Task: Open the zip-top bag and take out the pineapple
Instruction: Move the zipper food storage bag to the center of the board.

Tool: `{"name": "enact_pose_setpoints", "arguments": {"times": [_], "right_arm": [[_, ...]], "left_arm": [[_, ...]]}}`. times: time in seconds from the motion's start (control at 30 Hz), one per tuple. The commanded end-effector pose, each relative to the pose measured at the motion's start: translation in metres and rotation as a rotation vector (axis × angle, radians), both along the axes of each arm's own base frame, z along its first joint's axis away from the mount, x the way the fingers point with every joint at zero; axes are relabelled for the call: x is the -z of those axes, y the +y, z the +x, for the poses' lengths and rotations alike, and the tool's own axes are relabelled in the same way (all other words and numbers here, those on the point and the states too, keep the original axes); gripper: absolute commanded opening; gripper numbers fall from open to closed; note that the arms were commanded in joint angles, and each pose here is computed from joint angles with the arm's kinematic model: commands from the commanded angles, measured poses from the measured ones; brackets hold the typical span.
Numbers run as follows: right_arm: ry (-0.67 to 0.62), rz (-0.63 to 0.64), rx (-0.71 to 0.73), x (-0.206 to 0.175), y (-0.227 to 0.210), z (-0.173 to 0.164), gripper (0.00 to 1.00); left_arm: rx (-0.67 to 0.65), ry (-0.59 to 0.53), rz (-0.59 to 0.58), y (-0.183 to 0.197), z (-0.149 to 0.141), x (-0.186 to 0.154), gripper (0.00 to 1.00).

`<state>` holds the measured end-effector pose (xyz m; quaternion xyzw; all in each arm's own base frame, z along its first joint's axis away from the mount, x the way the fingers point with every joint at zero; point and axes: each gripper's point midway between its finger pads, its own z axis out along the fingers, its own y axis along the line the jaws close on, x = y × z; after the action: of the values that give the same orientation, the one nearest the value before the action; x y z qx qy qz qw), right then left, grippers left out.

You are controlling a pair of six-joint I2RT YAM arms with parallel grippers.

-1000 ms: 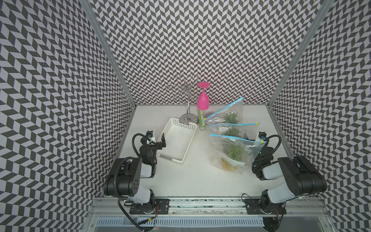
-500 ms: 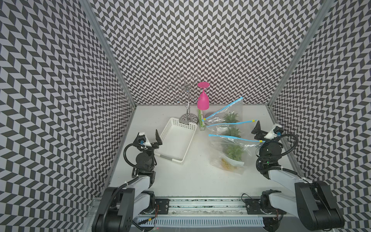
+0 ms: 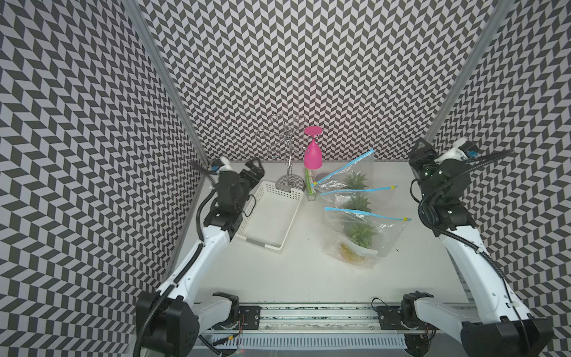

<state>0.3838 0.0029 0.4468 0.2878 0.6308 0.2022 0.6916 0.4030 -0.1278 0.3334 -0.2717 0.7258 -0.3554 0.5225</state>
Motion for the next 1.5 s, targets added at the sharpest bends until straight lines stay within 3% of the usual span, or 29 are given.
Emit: {"name": "enact_pose_setpoints", "arguments": {"times": [0.0, 0.07, 0.17, 0.23, 0.37, 0.6, 0.97, 1.03, 1.3, 1.47], "right_arm": [[0.255, -0.066, -0.177, 0.031, 0.043, -0.018, 0.58], [0.363, -0.105, -0.293, 0.042, 0.067, -0.032, 0.56], [0.490, -0.156, -0.440, 0.060, 0.097, -0.060, 0.55], [0.511, -0.182, -0.507, 0.066, 0.108, -0.079, 0.55], [0.522, -0.221, -0.565, 0.071, 0.109, -0.101, 0.56], [0.438, -0.276, -0.640, 0.053, 0.113, -0.123, 0.63], [0.386, -0.289, -0.700, 0.045, 0.119, -0.137, 0.66], [0.371, -0.286, -0.718, 0.043, 0.121, -0.139, 0.66], [0.343, -0.292, -0.798, 0.048, 0.134, -0.145, 0.62], [0.328, -0.299, -0.858, 0.054, 0.142, -0.150, 0.60]], "left_arm": [[0.144, 0.369, -0.115, -0.081, -0.072, 0.024, 0.92], [0.249, 0.482, -0.208, -0.123, -0.116, 0.020, 0.86], [0.329, 0.565, -0.330, -0.163, -0.163, -0.004, 0.80], [0.348, 0.595, -0.386, -0.179, -0.177, -0.023, 0.75], [0.387, 0.699, -0.458, -0.220, -0.195, -0.035, 0.75], [0.356, 0.854, -0.520, -0.266, -0.185, -0.002, 0.76], [0.161, 0.903, -0.484, -0.239, -0.141, 0.036, 0.75], [0.136, 0.892, -0.472, -0.230, -0.133, 0.037, 0.68], [0.131, 0.869, -0.447, -0.206, -0.129, 0.037, 0.21], [0.107, 0.781, -0.430, -0.182, -0.116, 0.019, 0.06]]}}
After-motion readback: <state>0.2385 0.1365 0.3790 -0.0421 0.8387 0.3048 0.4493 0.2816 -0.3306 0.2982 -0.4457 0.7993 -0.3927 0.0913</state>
